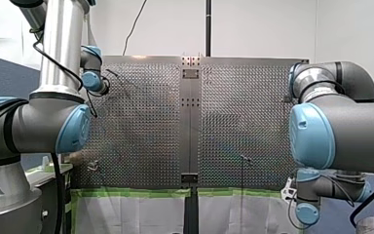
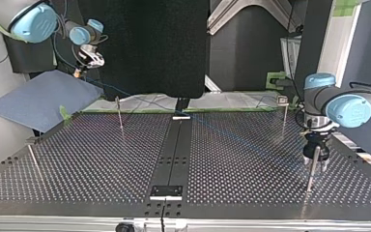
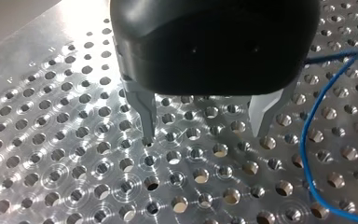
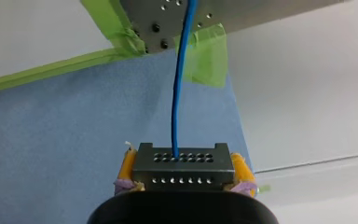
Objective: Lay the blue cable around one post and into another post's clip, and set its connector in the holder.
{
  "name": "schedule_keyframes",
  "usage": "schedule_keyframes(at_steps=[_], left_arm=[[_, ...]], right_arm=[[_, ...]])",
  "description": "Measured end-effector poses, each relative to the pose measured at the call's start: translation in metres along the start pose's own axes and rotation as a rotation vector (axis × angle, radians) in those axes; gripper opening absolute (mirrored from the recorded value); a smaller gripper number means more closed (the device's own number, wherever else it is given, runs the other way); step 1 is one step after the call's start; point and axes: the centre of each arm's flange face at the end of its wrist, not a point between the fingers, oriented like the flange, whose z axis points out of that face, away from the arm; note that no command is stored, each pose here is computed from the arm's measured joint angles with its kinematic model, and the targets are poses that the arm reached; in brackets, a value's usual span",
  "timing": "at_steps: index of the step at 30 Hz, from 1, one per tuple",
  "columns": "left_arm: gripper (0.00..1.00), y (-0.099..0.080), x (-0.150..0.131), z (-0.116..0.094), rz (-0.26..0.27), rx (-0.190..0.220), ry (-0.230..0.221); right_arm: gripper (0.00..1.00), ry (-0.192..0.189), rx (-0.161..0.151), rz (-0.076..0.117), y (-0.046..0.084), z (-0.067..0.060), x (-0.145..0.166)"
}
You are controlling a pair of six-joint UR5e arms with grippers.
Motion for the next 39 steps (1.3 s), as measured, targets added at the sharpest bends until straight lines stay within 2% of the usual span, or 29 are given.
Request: schedule_keyframes(at_steps=[3,7,10,12,16,22,28,34,37,39], left_arm=[[1.00,0.000,0.000,0.000,0.000,0.001,0.000],[1.00,0.000,0.000,0.000,0.000,0.002,0.000],[1.00,0.000,0.000,0.000,0.000,0.002,0.000],[1.00,0.000,0.000,0.000,0.000,0.002,0.000],[1.00,0.000,0.000,0.000,0.000,0.002,0.000],[1.00,0.000,0.000,0.000,0.000,0.002,0.000],[1.00,0.000,0.000,0.000,0.000,-0.001,-0.001],[1.00,0.000,0.000,0.000,0.000,-0.002,-0.002],[1.00,0.000,0.000,0.000,0.000,-0.002,-0.002],[1.00,0.000,0.000,0.000,0.000,-0.002,-0.002]], right_arm=[[0.25,0.001,0.033,-0.033,-0.006,0.000,0.000],[0.25,0.012,0.094,-0.075,-0.023,0.003,0.009],[0.25,0.021,0.125,-0.091,-0.039,0.004,0.018],[0.25,0.029,0.134,-0.094,-0.049,0.004,0.025],[0.25,0.043,0.157,-0.090,-0.076,0.002,0.040],[0.25,0.052,0.168,-0.076,-0.100,0.004,0.068],[0.25,0.077,0.162,-0.051,-0.113,0.006,0.098],[0.25,0.133,0.183,-0.028,-0.122,-0.001,0.127],[0.25,0.144,0.209,-0.030,-0.126,-0.003,0.132],[0.25,0.136,0.225,-0.036,-0.127,-0.004,0.132]])
